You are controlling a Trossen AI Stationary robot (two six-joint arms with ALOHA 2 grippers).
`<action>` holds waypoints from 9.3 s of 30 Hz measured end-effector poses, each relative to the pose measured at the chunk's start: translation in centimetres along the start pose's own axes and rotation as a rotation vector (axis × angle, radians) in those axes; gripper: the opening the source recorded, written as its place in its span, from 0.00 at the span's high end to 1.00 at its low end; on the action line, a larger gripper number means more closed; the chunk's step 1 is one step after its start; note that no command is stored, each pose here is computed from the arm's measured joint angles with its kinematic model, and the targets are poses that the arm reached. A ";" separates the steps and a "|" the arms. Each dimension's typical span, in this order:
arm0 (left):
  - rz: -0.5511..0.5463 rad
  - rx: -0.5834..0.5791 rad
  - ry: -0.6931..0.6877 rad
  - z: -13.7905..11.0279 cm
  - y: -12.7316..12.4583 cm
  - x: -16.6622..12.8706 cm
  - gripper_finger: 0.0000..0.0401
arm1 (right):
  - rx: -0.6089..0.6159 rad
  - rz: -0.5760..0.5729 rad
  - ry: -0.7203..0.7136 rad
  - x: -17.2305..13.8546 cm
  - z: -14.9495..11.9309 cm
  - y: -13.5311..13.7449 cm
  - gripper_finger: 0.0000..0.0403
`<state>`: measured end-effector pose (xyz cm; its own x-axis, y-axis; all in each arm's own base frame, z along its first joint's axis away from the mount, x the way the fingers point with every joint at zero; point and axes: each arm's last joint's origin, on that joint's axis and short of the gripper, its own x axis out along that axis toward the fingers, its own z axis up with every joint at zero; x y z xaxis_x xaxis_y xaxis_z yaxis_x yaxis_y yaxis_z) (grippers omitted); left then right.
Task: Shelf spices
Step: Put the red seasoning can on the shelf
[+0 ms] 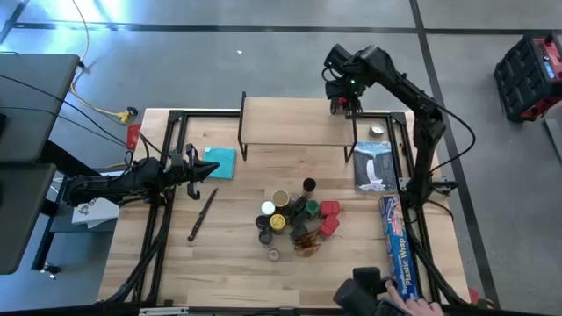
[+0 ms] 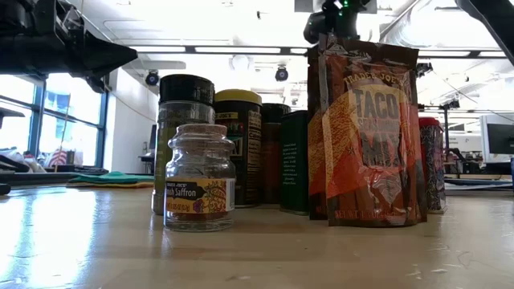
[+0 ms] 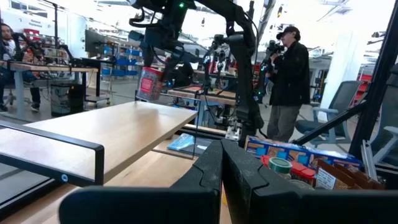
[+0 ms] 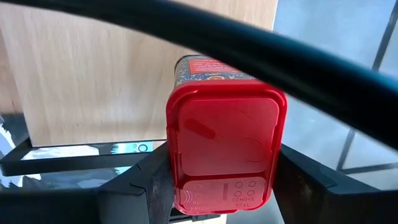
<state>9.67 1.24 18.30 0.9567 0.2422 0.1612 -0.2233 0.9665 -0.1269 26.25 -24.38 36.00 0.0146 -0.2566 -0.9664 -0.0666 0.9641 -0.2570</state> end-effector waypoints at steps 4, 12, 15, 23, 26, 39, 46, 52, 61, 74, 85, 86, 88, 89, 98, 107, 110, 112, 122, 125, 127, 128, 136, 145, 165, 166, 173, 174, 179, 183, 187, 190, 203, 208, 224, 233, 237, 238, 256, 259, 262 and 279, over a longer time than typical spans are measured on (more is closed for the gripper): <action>0.000 -0.001 0.000 0.0 0.0 0.0 1.00 | 0.024 0.018 -0.023 0.2 -0.6 -0.6 0.46; 0.000 -0.001 0.000 0.0 0.0 0.0 1.00 | 0.011 0.028 -0.042 1.7 -0.1 -1.7 0.45; 0.000 -0.001 0.000 0.0 0.0 0.0 1.00 | -0.010 0.015 -0.021 2.2 0.1 -1.8 0.45; 0.000 -0.002 0.000 0.0 0.0 0.0 1.00 | -0.016 0.002 -0.003 2.8 0.4 -2.1 0.45; -0.001 -0.003 0.000 0.0 0.0 0.0 1.00 | -0.009 -0.009 0.012 2.8 0.3 -2.2 0.45; -0.001 -0.003 0.001 0.0 0.0 0.0 1.00 | 0.026 -0.020 0.025 3.2 0.4 -2.3 0.35; -0.001 -0.003 0.001 0.0 0.0 0.0 1.00 | 0.037 -0.029 0.030 3.2 0.4 -2.4 0.34; -0.001 -0.004 0.001 0.0 0.0 0.0 1.00 | 0.065 -0.059 0.056 3.2 0.4 -2.5 0.34; -0.001 -0.029 0.002 0.0 0.0 0.0 1.00 | 0.173 -0.061 0.056 3.2 -0.2 -2.9 0.34; -0.001 -0.029 0.001 0.0 0.0 0.0 1.00 | 0.214 -0.058 0.063 3.1 -0.6 -3.0 0.34; -0.001 -0.029 0.001 0.0 0.0 0.0 1.00 | 0.206 -0.123 0.072 0.2 -1.4 -1.6 0.34; -0.001 -0.029 0.001 0.0 0.0 0.0 1.00 | 0.207 -0.135 0.066 -0.3 -1.5 -1.4 0.34; -0.001 -0.028 0.001 0.0 0.0 0.0 1.00 | 0.230 -0.180 0.069 -1.3 -1.8 -1.1 0.34; -0.001 -0.029 0.001 0.0 0.0 0.0 1.00 | 0.260 -0.210 0.071 -1.9 -2.1 -0.9 0.34; -0.001 -0.028 0.001 0.0 0.0 0.0 1.00 | 0.425 -0.035 -0.234 -8.2 -2.5 5.7 0.34; -0.001 -0.027 0.001 0.0 0.0 0.0 1.00 | 0.190 0.077 -0.321 -7.8 0.2 18.0 0.36; -0.001 -0.027 0.001 0.0 0.0 0.0 1.00 | 0.130 0.157 -0.355 -5.8 1.0 22.0 0.36; -0.001 -0.027 0.001 0.0 0.0 0.0 1.00 | 0.083 0.214 -0.365 -4.4 1.4 24.6 0.36; 0.000 -0.027 0.001 0.0 0.0 0.0 1.00 | 0.057 0.287 -0.322 2.3 2.6 32.3 0.36; 0.000 -0.026 0.001 0.0 0.0 0.0 1.00 | 0.071 0.278 -0.270 4.1 2.6 33.0 0.36; 0.000 -0.026 0.001 0.0 0.0 0.0 1.00 | 0.076 0.267 -0.263 4.9 2.9 33.1 0.36; 0.000 -0.026 0.001 0.0 0.0 0.0 1.00 | 0.082 0.254 -0.265 5.2 3.0 33.1 0.36; 0.000 -0.027 0.000 0.0 0.0 0.0 1.00 | 0.122 0.256 -0.251 6.3 3.7 32.1 0.36; 0.000 -0.030 0.001 0.0 0.0 0.0 1.00 | 0.127 0.299 -0.239 6.3 3.7 31.9 0.36; 0.000 -0.054 0.001 0.0 0.0 0.0 1.00 | 0.252 0.325 -0.236 4.9 3.6 34.2 0.36; 0.000 -0.054 0.001 0.0 0.0 0.0 1.00 | 0.261 0.318 -0.245 4.7 3.7 34.1 0.36; 0.000 -0.054 0.001 0.0 0.0 0.0 1.00 | 0.318 0.280 -0.261 4.7 3.8 34.0 0.36; 0.000 -0.054 0.001 0.0 0.0 0.0 1.00 | 0.319 0.275 -0.261 4.8 3.8 34.0 0.36; 0.000 -0.054 0.001 0.0 0.0 0.0 1.00 | 0.350 0.261 -0.277 5.9 3.7 34.2 0.36; 0.000 -0.054 0.002 0.0 0.0 0.0 1.00 | 0.346 0.265 -0.266 6.6 3.3 34.3 0.36; 0.000 -0.054 0.001 0.0 0.0 0.0 1.00 | 0.340 0.263 -0.265 7.1 3.2 34.4 0.36; -0.001 -0.054 0.001 0.0 0.0 0.0 1.00 | 0.347 0.258 -0.283 7.8 3.2 34.6 0.36; 0.000 -0.053 0.002 0.0 0.0 0.0 1.00 | 0.342 0.231 -0.250 9.2 2.5 34.1 0.50; 0.000 -0.053 0.001 0.0 0.0 0.0 1.00 | 0.345 0.255 -0.229 8.4 2.4 32.8 0.50; 0.000 -0.053 0.001 0.0 0.0 0.0 1.00 | 0.211 0.021 -0.264 -4.2 2.6 21.2 0.50; 0.000 -0.053 0.002 0.0 0.0 0.0 1.00 | 0.237 -0.018 -0.311 -4.1 0.1 12.2 0.50; 0.000 -0.053 0.002 0.0 0.0 0.0 1.00 | 0.237 0.008 -0.329 -2.6 -0.4 9.7 0.50; 0.000 -0.053 0.001 0.0 0.0 0.0 1.00 | 0.233 0.017 -0.330 -2.2 -0.4 9.2 0.50; 0.000 -0.089 0.001 0.0 0.0 0.0 1.00 | 0.162 0.007 -0.199 1.4 -0.3 6.4 0.34; -0.001 -0.089 0.002 0.0 0.0 0.0 1.00 | 0.174 -0.031 -0.168 1.5 -0.4 6.3 0.27; -0.001 -0.089 0.002 0.0 0.0 0.0 1.00 | 0.177 -0.066 -0.142 1.5 -0.5 6.2 0.25; -0.001 -0.089 0.002 0.0 0.0 0.0 1.00 | 0.246 -0.224 -0.154 -1.8 -2.0 7.2 0.24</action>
<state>9.67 1.24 18.27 0.9572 0.2415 0.1597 -0.2054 0.9552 -0.2130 23.77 -17.09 35.87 0.1525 -0.4679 -0.8705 0.1972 0.8775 -0.4371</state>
